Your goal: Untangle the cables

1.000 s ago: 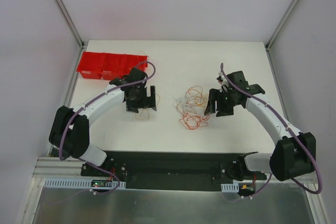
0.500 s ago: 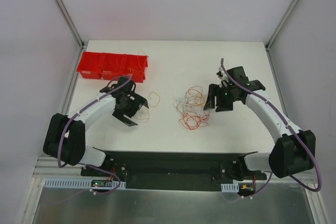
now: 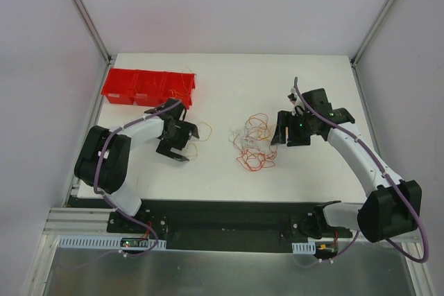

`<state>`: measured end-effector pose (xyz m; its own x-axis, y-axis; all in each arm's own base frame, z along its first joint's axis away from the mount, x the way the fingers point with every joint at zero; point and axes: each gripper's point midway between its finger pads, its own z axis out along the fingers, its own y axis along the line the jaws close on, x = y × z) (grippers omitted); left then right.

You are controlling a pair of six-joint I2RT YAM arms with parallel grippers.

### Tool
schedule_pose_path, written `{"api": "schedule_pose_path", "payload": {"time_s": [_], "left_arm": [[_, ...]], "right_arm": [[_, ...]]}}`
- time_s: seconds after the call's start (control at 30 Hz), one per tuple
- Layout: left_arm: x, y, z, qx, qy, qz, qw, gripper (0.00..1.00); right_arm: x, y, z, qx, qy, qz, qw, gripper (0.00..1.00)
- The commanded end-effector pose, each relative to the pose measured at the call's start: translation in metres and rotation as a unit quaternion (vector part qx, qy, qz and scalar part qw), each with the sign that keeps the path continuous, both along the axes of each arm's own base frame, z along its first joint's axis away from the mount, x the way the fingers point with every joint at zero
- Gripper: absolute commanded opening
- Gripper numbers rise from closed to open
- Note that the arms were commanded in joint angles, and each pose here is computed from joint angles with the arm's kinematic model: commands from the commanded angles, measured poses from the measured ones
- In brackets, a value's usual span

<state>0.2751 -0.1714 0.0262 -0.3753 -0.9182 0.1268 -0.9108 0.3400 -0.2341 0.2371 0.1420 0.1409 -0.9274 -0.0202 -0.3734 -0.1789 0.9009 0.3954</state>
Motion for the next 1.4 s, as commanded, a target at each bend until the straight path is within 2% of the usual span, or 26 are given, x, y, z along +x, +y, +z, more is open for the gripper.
{"api": "schedule_pose_path", "payload": {"time_s": [0.0, 0.47, 0.63, 0.7, 0.77, 0.87, 0.97, 1.07, 1.2, 1.37], "left_arm": [[0.018, 0.011, 0.005, 0.025, -0.006, 0.064, 0.998, 0.99], [0.019, 0.014, -0.007, 0.084, 0.086, 0.035, 0.992, 0.99], [0.007, 0.018, -0.014, 0.106, 0.124, 0.021, 0.986, 0.89], [-0.004, 0.024, -0.014, 0.117, 0.140, 0.021, 0.983, 0.81], [-0.012, 0.027, -0.012, 0.119, 0.144, 0.023, 0.982, 0.65], [-0.010, 0.039, -0.003, 0.145, 0.115, 0.015, 0.983, 0.37], [-0.001, 0.051, 0.010, 0.172, 0.077, -0.005, 0.982, 0.24], [0.007, 0.060, 0.030, 0.193, 0.034, -0.033, 0.980, 0.01], [0.026, 0.072, 0.072, 0.225, -0.050, -0.073, 0.970, 0.00], [0.070, 0.086, 0.132, 0.294, -0.151, -0.152, 0.931, 0.00]], "right_arm": [[-0.001, -0.001, 0.009, 0.000, -0.023, 0.007, 1.000, 0.68], [-0.010, -0.002, 0.003, 0.006, -0.027, 0.012, 1.000, 0.68], [-0.013, -0.003, 0.002, 0.004, -0.027, 0.012, 1.000, 0.68], [-0.014, -0.005, 0.003, 0.002, -0.030, 0.011, 0.999, 0.68], [-0.014, -0.006, 0.002, -0.001, -0.032, 0.010, 0.999, 0.68], [-0.014, -0.006, 0.003, 0.000, -0.033, 0.010, 0.999, 0.68], [-0.014, -0.005, 0.003, 0.001, -0.030, 0.009, 0.999, 0.68], [-0.013, -0.005, 0.003, 0.001, -0.030, 0.008, 1.000, 0.68], [-0.015, -0.007, 0.003, -0.004, -0.027, 0.006, 1.000, 0.68], [-0.015, -0.006, 0.003, -0.002, -0.022, 0.003, 1.000, 0.68]]}}
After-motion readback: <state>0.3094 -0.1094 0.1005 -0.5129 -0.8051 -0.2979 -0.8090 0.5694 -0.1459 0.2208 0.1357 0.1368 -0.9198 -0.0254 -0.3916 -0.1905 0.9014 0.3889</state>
